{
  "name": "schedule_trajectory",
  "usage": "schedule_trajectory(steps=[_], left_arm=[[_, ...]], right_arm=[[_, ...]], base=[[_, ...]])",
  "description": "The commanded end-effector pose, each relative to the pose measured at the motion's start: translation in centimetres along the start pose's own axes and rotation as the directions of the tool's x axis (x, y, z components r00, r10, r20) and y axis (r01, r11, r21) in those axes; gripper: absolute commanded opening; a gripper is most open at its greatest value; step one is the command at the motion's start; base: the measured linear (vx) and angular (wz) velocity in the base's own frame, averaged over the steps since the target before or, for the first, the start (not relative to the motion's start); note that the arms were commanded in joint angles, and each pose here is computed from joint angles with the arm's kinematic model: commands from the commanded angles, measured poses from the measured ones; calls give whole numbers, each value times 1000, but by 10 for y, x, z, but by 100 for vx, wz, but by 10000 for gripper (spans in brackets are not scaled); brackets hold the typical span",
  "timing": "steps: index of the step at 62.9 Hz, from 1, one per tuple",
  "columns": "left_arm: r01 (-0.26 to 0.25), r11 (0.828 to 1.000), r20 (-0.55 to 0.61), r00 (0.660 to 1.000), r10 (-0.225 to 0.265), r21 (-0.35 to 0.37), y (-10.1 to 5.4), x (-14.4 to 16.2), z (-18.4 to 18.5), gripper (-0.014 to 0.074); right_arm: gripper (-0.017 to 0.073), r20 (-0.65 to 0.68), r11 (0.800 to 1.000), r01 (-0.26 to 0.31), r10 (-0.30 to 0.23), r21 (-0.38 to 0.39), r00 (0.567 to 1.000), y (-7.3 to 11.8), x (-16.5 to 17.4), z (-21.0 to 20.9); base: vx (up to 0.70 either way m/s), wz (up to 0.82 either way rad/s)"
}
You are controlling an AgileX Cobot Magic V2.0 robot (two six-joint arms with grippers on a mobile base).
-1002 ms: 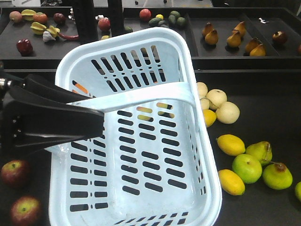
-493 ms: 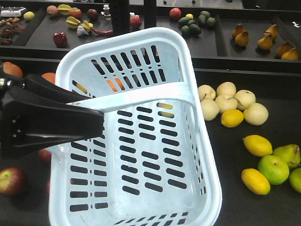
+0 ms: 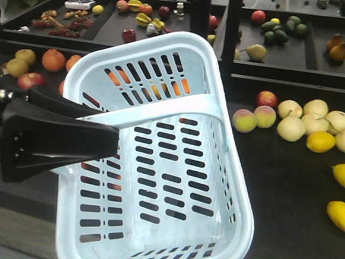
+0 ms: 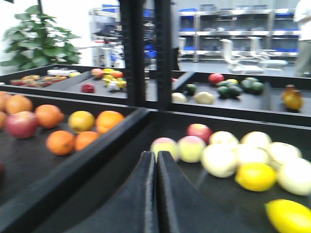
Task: Pick three apples into basket with both arms
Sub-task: 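Drive the base away from the table holding the basket in the left gripper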
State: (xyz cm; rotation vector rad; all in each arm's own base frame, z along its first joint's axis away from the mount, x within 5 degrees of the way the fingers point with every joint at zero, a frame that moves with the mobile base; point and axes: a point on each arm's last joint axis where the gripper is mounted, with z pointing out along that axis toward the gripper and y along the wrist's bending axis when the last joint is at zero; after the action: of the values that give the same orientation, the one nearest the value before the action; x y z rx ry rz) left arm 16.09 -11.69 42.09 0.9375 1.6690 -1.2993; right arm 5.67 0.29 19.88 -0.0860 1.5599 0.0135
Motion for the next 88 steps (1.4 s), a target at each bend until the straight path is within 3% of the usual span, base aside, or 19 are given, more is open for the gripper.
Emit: schedule_trajectory(steps=[1, 88], left_arm=[[-28, 999, -21, 999, 29, 24, -12, -3, -3, -7], [-28, 999, -21, 999, 29, 25, -12, -3, -3, -7]], right_arm=[[-5, 68, 1000, 12, -11, -12, 998, 1, -3, -1], [-5, 68, 1000, 12, -11, -12, 998, 1, -3, -1]], base=[[-10, 44], [-14, 56]])
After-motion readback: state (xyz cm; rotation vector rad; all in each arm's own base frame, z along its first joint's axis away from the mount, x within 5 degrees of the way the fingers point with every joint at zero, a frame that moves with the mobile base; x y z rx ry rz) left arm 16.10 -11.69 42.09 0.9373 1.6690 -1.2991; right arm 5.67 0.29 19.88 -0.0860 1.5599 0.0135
